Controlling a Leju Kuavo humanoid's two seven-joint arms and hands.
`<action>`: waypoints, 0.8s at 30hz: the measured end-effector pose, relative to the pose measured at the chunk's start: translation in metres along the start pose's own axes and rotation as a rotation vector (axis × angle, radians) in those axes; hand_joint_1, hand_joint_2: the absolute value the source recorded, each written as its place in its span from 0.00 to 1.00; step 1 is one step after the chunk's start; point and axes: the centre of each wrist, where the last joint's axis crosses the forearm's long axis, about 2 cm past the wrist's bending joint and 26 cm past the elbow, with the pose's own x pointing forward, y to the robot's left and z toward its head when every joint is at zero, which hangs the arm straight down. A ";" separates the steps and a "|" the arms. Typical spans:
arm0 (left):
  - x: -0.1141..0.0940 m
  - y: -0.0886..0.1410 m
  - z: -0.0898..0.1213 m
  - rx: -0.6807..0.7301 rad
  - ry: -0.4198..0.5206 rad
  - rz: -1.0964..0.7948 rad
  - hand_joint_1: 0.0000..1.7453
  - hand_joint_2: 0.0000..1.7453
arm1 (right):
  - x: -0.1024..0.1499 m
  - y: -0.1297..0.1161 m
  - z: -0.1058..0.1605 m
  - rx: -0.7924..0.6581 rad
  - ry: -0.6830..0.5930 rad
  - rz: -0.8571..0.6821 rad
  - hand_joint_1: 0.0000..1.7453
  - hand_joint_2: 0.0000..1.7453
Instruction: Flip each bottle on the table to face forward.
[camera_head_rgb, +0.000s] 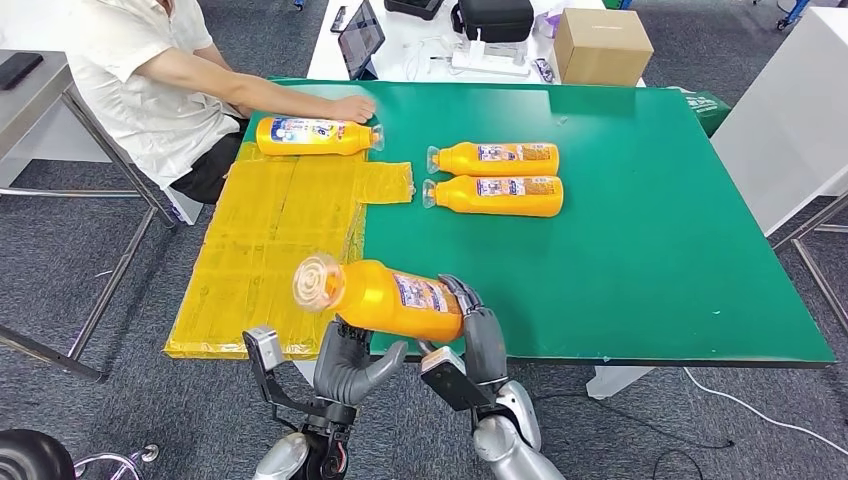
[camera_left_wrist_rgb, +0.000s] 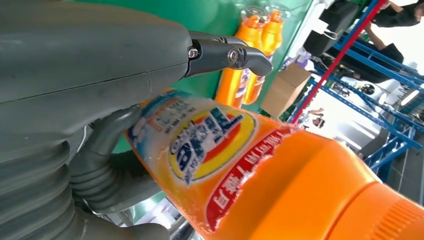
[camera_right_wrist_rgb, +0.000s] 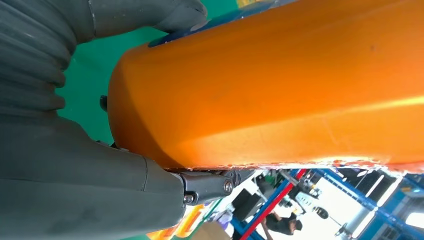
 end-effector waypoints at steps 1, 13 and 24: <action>0.000 0.000 -0.001 -0.003 -0.007 -0.005 0.00 1.00 | 0.001 0.002 0.000 0.010 -0.008 -0.006 1.00 1.00; 0.009 -0.004 -0.012 -0.016 -0.088 0.005 0.09 1.00 | 0.023 0.023 -0.004 0.163 -0.098 -0.048 0.96 1.00; 0.013 0.003 -0.014 -0.024 -0.115 0.051 1.00 1.00 | 0.028 0.024 -0.017 0.213 -0.169 -0.009 0.53 1.00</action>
